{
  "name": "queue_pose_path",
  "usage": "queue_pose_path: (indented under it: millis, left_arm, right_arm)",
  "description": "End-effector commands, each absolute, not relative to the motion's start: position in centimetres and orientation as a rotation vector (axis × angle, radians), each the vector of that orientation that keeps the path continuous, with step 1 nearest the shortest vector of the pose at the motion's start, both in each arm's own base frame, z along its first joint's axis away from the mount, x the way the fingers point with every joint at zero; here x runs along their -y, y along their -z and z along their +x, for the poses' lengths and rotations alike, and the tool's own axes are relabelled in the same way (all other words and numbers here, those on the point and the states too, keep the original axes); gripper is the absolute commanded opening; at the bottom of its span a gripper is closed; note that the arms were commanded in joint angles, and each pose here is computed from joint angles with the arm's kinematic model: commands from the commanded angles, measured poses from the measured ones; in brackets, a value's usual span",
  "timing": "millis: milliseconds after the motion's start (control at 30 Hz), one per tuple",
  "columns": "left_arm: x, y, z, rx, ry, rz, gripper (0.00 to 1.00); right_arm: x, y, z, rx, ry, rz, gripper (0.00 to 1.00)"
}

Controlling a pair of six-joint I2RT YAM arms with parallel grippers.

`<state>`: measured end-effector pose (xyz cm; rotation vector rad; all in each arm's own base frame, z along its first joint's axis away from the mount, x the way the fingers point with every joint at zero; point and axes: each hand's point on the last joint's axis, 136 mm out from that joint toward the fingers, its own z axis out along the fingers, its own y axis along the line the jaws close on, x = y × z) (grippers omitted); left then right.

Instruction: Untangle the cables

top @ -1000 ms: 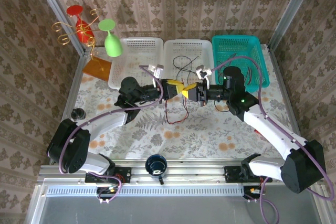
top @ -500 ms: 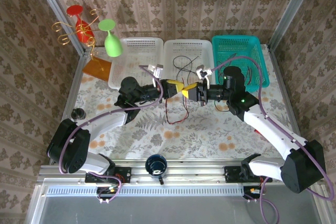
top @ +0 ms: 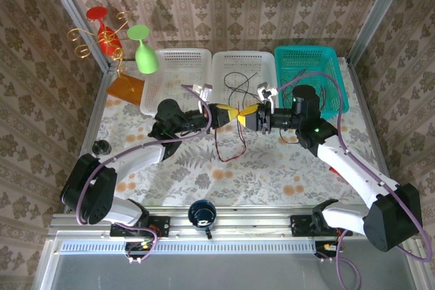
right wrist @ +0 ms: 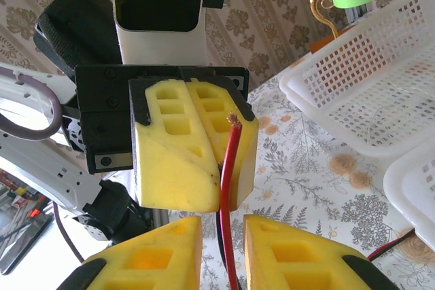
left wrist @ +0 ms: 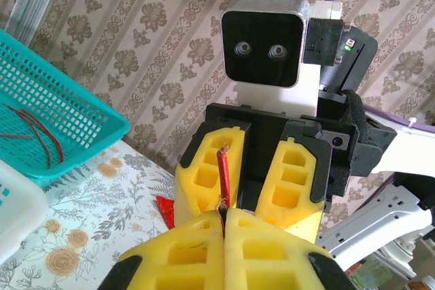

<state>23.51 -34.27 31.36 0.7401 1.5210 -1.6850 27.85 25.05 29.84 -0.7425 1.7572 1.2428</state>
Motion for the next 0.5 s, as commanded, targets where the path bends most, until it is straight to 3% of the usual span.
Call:
queue_pose_path:
  millis: [0, 400, 467]
  left_arm:
    - [33.9, -33.1, 23.1, -1.452, 1.668, 0.765, 0.00]
    - [34.0, -33.1, 23.2, -1.454, 1.665, 0.762, 0.00]
    - [34.0, -33.1, 23.2, -1.455, 1.665, 0.762, 0.00]
  right_arm:
    - [-24.9, -29.7, 27.7, -1.762, -1.243, -0.742, 0.24]
    - [-25.4, -28.6, 27.7, -1.791, -1.291, -0.757, 0.19]
    - [-25.5, -28.6, 27.7, -1.792, -1.296, -0.761, 0.14]
